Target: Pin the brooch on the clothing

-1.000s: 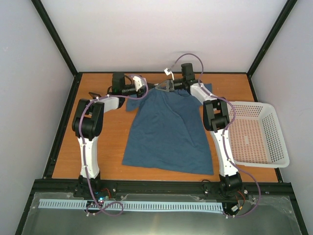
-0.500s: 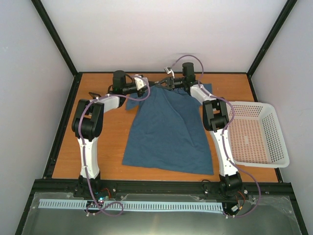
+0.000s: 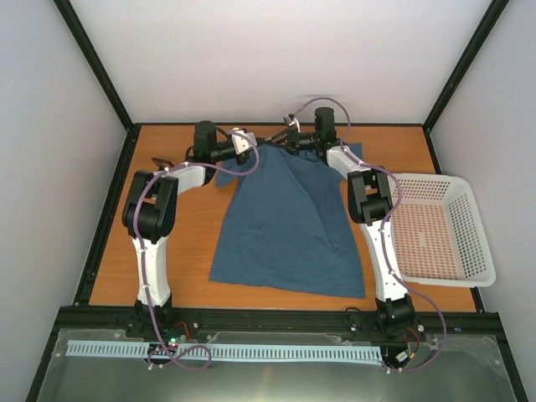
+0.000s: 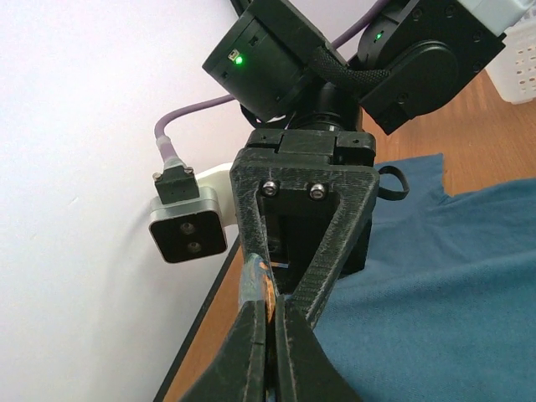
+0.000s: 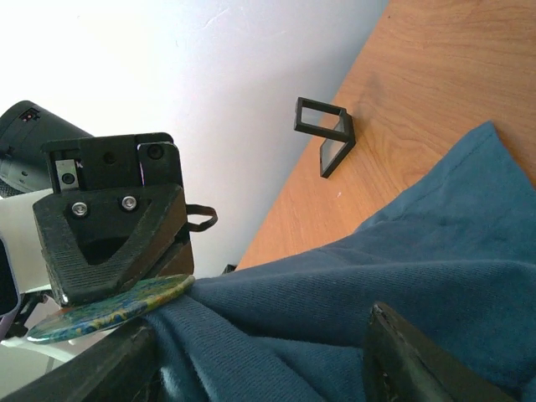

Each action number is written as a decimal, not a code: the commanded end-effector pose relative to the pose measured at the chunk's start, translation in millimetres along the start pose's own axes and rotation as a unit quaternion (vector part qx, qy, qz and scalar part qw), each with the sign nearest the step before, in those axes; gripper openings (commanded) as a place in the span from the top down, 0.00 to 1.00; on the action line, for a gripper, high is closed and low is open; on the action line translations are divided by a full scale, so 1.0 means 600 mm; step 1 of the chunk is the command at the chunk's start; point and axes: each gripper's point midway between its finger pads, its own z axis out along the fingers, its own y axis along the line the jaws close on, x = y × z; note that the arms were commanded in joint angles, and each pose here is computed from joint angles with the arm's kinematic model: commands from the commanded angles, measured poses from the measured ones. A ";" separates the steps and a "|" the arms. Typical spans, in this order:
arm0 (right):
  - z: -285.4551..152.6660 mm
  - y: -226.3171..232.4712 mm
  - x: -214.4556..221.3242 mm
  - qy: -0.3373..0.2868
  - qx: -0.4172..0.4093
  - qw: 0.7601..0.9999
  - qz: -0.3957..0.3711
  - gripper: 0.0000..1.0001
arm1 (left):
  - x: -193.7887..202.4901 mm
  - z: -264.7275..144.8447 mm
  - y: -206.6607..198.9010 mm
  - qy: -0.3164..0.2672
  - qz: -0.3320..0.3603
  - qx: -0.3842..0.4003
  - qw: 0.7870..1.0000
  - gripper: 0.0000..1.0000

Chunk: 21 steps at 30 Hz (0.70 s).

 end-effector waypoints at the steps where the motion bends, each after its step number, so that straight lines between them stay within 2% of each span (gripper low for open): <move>1: -0.036 -0.003 -0.109 -0.123 0.091 0.988 -0.020 0.41 | -0.087 0.030 -0.175 -0.094 -0.047 0.213 0.971 1.00; 8: -0.036 -0.001 -0.107 -0.121 0.087 0.989 -0.012 0.40 | -0.092 0.030 -0.167 -0.089 -0.047 0.198 0.975 0.99; 11: -0.035 0.012 -0.098 -0.102 0.089 0.988 -0.079 0.38 | -0.094 0.030 -0.128 -0.084 -0.086 0.167 0.979 0.99; 17: -0.038 -0.008 -0.045 -0.050 0.120 0.971 -0.201 0.36 | -0.090 -0.013 -0.078 -0.113 -0.180 0.176 0.961 0.99; 21: -0.040 -0.007 -0.012 -0.024 0.116 0.966 -0.231 0.37 | -0.073 -0.037 -0.064 -0.124 -0.222 0.175 0.951 0.99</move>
